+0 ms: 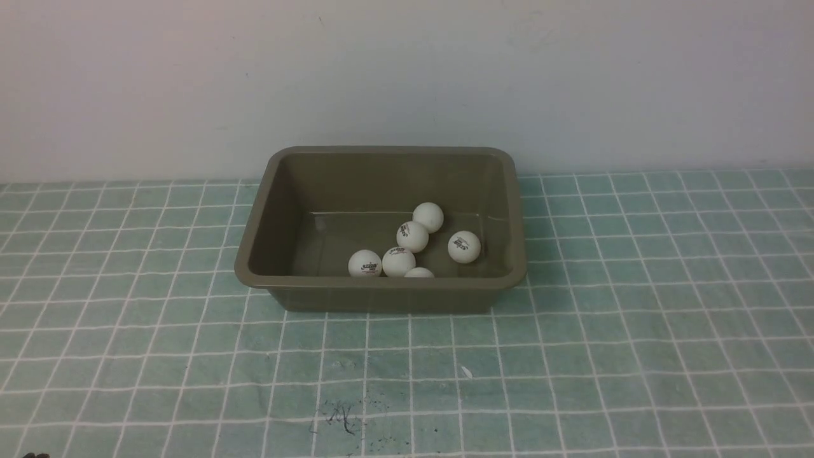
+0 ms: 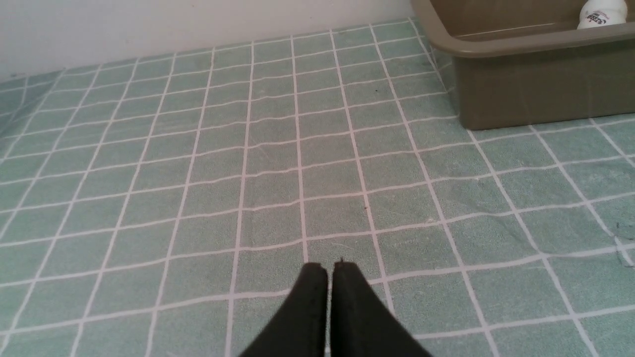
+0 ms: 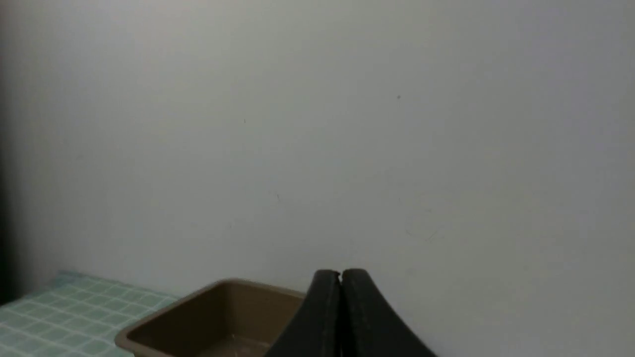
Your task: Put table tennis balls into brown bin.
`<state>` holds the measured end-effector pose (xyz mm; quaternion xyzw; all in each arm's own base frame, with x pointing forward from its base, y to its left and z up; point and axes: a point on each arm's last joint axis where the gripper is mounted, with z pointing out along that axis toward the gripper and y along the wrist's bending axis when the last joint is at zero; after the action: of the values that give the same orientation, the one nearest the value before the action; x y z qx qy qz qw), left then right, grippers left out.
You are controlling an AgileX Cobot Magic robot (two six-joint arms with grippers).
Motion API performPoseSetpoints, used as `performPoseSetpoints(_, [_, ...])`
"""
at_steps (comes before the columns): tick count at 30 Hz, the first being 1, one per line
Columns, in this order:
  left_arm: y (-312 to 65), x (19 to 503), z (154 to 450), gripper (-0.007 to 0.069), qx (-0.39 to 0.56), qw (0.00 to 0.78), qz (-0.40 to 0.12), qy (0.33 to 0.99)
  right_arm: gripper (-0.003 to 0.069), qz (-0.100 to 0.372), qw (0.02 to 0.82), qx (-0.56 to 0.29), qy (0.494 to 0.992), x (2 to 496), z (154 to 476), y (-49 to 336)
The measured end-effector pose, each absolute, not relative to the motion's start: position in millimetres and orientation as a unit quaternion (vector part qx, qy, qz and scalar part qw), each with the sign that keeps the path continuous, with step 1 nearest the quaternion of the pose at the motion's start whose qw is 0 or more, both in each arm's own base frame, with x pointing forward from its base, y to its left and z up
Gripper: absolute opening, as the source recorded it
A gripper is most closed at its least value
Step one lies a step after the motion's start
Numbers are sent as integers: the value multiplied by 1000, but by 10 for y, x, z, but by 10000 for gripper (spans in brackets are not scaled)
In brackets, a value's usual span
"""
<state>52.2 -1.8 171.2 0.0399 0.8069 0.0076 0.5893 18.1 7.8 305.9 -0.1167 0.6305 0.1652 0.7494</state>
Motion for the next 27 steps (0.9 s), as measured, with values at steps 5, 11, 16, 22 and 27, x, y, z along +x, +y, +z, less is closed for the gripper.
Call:
performPoseSetpoints(5, [-18, 522, 1712, -5, 40, 589, 8, 807, -10, 58, 706, -74, 702, 407, 2507, 70])
performPoseSetpoints(11, [-18, 522, 1712, -5, 40, 589, 8, 807, -10, -16, 628, -13, 778, 533, 1835, -11])
performPoseSetpoints(16, [-18, 522, 1712, -5, 40, 589, 8, 807, -10, -29, 627, 0, 778, 537, 1811, -31])
performPoseSetpoints(22, [-18, 522, 1712, -5, 40, 589, 8, 807, -10, -30, 627, 1, 778, 537, 1811, -33])
performPoseSetpoints(27, [-18, 522, 1712, -5, 40, 589, 8, 807, -10, -30, 627, 1, 778, 537, 1811, -33])
